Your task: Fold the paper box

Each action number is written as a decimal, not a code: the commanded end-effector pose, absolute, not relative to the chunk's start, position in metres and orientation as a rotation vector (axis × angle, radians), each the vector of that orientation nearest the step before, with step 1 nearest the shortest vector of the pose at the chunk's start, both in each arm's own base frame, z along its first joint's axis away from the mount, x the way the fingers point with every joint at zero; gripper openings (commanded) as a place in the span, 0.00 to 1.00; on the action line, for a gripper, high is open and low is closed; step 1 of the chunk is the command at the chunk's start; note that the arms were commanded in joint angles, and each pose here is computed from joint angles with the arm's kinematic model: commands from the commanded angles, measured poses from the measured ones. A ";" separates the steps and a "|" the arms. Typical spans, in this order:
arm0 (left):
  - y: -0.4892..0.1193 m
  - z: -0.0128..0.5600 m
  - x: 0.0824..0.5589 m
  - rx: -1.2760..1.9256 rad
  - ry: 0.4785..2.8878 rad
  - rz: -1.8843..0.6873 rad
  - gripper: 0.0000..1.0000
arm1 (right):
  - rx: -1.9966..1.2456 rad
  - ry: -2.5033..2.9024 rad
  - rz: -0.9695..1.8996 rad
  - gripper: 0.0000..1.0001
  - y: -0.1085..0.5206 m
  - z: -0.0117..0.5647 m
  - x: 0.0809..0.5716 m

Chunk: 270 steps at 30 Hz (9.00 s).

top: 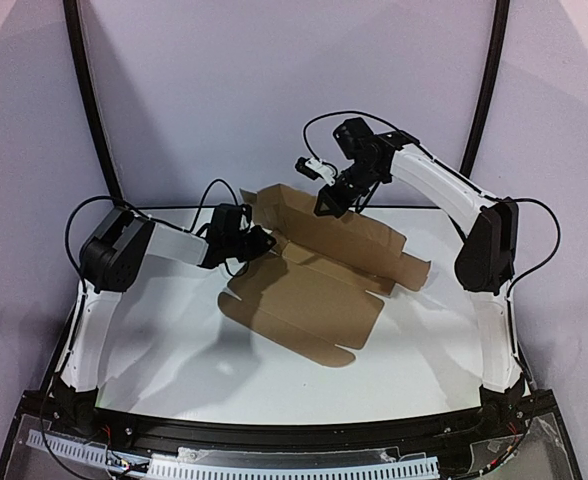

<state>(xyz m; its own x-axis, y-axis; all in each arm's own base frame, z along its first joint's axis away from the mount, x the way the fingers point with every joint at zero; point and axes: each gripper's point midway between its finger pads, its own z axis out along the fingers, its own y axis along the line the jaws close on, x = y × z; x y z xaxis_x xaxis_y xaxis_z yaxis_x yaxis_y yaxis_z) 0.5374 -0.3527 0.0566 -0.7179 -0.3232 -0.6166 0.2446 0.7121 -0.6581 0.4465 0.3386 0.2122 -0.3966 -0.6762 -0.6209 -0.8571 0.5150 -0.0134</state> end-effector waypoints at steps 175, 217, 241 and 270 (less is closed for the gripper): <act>-0.350 0.147 0.370 0.563 1.902 -0.937 0.86 | -1.361 0.928 -0.828 0.00 0.328 0.147 0.344; -0.360 0.141 0.444 0.315 1.730 -0.690 0.81 | -1.573 1.220 -0.532 0.00 0.329 0.125 0.330; -0.363 0.159 0.491 0.265 1.653 -0.764 0.78 | -1.652 1.254 -0.581 0.00 0.325 0.096 0.370; -0.364 0.187 0.525 0.324 1.569 -0.734 0.99 | -1.632 1.457 -0.475 0.00 0.320 0.120 0.432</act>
